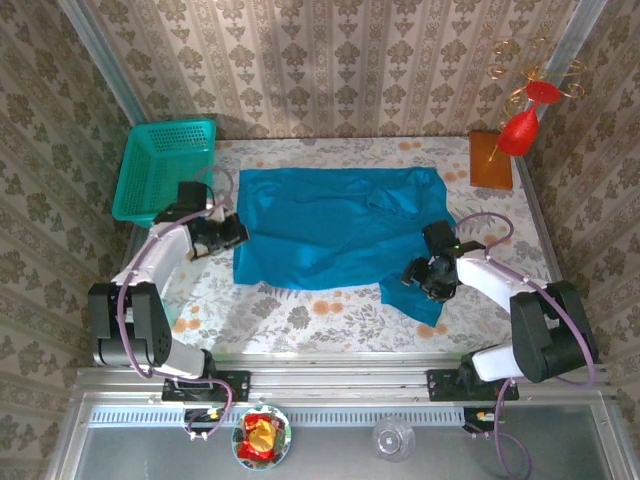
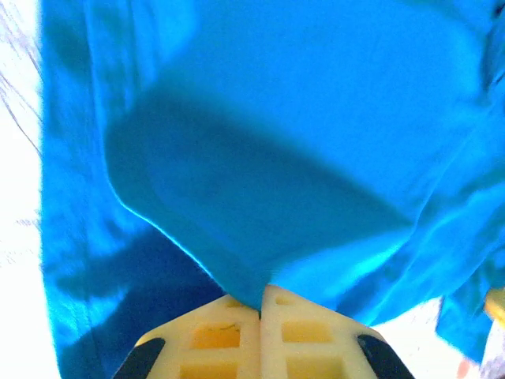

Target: Fold the inside-out t-shirt

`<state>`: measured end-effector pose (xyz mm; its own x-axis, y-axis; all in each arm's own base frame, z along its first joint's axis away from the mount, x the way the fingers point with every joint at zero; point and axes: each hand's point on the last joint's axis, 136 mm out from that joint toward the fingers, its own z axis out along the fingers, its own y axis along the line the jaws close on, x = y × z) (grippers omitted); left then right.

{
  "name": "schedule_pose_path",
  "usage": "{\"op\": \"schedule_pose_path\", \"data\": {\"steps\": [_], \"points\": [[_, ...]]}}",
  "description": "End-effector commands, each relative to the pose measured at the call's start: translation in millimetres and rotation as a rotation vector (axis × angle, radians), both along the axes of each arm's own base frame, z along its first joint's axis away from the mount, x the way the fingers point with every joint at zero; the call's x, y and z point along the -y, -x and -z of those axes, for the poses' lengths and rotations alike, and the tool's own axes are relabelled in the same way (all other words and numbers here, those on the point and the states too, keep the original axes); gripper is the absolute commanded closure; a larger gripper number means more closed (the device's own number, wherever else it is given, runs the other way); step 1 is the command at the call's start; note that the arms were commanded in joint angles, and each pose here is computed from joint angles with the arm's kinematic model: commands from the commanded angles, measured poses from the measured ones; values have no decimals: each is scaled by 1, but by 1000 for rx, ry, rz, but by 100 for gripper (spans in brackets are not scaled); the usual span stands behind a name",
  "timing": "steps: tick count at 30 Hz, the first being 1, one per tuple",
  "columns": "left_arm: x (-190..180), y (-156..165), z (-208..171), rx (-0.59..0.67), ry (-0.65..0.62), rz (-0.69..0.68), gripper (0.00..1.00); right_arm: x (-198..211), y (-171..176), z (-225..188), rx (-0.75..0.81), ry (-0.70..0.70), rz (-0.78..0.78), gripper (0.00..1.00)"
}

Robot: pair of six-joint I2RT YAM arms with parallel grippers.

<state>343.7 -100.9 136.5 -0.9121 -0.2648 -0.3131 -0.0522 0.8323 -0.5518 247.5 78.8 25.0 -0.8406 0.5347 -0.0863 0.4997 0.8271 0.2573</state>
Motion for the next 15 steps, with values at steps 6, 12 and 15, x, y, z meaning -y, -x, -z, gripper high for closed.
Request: {"op": "schedule_pose_path", "data": {"steps": [6, 12, 15], "points": [[-24, -53, -16, 28, -34, -35, 100, 16, 11, 5, -35, 56, 67, 32], [-33, -89, 4, -11, -41, -60, 100, 25, 11, 1, -25, 84, 84, 32], [-29, -96, 14, -45, -44, -51, 90, 27, 10, -3, -13, 83, 86, 32]]}}
